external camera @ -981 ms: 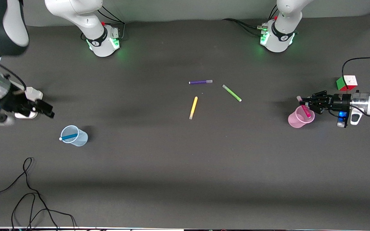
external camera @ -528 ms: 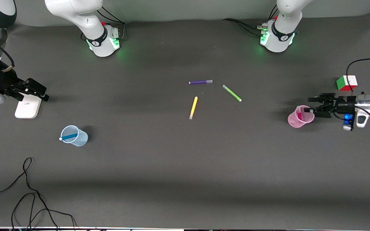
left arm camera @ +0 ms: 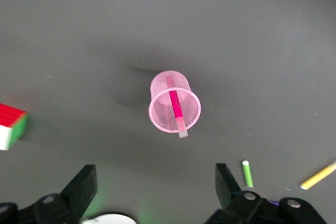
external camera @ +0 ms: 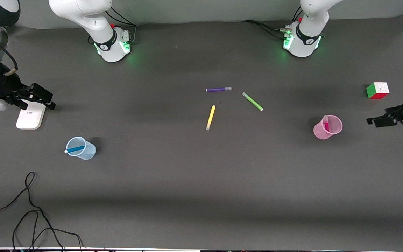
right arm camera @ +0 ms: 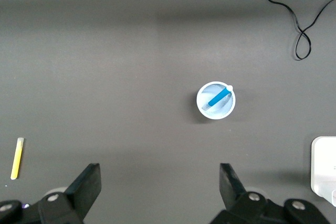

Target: Place pink and blue markers in matching cups

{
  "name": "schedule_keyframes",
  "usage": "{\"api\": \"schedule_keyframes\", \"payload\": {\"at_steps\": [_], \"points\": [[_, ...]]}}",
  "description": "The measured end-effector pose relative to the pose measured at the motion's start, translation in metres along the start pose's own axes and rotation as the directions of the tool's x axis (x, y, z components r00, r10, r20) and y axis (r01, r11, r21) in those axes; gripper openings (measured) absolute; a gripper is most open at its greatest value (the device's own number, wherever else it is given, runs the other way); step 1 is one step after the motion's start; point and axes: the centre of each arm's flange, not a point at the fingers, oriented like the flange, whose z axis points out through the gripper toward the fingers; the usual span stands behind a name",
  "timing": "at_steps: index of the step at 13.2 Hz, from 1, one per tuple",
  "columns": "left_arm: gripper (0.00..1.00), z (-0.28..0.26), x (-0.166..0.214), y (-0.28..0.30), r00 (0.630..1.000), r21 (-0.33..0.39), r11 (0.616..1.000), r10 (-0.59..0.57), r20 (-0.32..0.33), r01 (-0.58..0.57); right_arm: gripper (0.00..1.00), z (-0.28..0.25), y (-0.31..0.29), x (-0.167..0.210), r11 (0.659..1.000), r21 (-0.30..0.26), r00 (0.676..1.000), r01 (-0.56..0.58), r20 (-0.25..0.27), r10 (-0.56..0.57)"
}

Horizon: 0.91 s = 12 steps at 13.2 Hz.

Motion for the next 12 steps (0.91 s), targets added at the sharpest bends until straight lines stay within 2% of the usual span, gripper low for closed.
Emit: {"api": "schedule_keyframes", "payload": {"at_steps": [3,6,9,12], "points": [[1.00,-0.039,-0.052,0.025,0.988,0.056,0.997,0.064,-0.140,-0.057,1.00,-0.003,0.000,-0.004,1.000,-0.003,1.000,-0.001,0.031,0.001],[1.00,-0.057,-0.100,0.050,0.965,0.125,0.986,0.133,-0.228,-0.106,1.00,-0.012,0.004,-0.005,1.000,-0.004,0.999,-0.009,0.034,0.010],[1.00,-0.065,-0.126,0.077,0.952,0.139,0.983,0.156,-0.265,-0.123,1.00,-0.013,0.008,-0.004,1.000,-0.005,0.999,-0.018,0.033,0.018],[1.00,-0.063,-0.126,0.086,0.949,0.137,0.984,0.151,-0.275,-0.117,1.00,-0.011,0.008,-0.006,1.000,-0.007,0.999,-0.018,0.051,0.018]]}}
